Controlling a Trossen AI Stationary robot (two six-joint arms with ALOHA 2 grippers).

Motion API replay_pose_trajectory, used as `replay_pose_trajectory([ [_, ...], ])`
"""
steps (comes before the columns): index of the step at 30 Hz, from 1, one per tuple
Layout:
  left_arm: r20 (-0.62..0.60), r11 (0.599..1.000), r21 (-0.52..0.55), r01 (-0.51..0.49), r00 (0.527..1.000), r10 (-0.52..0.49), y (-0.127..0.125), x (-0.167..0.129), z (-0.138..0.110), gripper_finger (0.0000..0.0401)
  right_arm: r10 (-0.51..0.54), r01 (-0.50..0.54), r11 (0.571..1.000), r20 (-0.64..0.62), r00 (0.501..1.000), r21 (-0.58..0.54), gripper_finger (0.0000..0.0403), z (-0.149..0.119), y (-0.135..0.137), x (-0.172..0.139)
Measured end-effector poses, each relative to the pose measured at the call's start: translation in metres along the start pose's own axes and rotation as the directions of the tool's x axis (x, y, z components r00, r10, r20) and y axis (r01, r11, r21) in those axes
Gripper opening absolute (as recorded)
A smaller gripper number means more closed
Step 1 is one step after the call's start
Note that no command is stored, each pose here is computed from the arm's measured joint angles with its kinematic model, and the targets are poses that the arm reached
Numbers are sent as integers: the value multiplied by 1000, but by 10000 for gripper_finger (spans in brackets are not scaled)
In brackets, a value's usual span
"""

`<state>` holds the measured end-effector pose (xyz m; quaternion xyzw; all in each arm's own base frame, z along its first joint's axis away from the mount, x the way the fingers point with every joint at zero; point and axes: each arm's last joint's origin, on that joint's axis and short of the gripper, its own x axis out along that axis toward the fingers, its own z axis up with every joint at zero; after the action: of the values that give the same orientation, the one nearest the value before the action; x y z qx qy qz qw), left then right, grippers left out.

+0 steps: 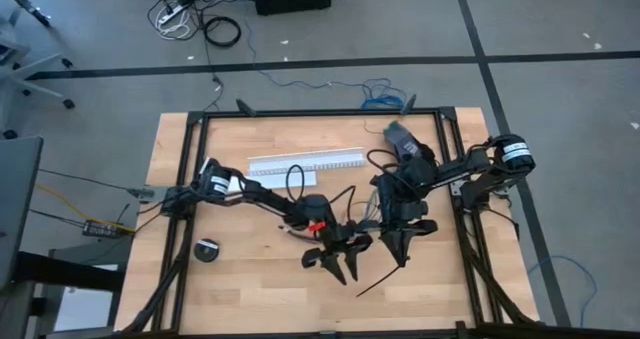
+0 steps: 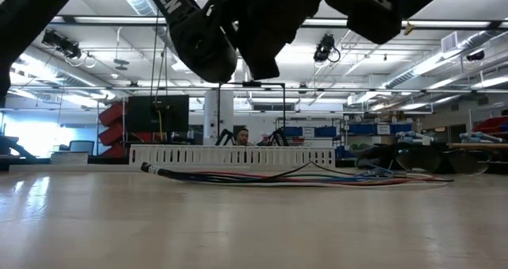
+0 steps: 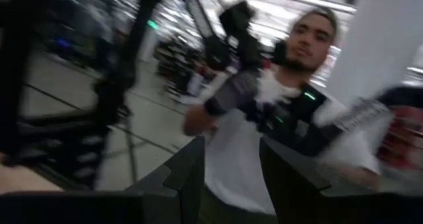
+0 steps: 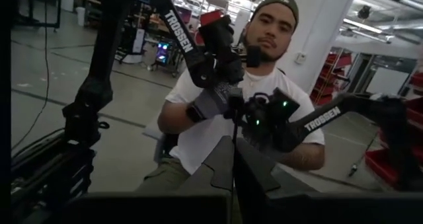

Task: Ziptie cables
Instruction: Wrap the colored wires together using a zip tie

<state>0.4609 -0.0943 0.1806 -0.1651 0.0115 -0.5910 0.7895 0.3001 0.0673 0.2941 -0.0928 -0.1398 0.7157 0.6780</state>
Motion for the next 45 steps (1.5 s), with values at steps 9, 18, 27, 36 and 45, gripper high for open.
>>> replay_pose_trajectory([
  [9, -74, 995, -17, 96, 993, -97, 4, 1, 15, 138, -8, 8, 999, 2, 1000, -41, 0, 2, -3, 0],
  [18, -76, 997, -28, 67, 995, -69, 9, -5, 15, 138, -28, 28, 999, 5, 1000, -21, 0, 7, -7, -3],
  [27, -57, 999, -15, -49, 997, 48, 21, -16, 10, 138, -62, 62, 998, -13, 998, -12, 0, 19, -24, -13],
  [36, -49, 998, 36, -46, 998, 48, 21, -20, 13, 138, -66, 67, 998, -25, 997, 10, 0, 8, -28, -11],
  [45, -45, 997, 42, -59, 997, 61, 24, -26, 15, 138, -84, 85, 996, -33, 996, 17, 0, 6, -29, -17],
])
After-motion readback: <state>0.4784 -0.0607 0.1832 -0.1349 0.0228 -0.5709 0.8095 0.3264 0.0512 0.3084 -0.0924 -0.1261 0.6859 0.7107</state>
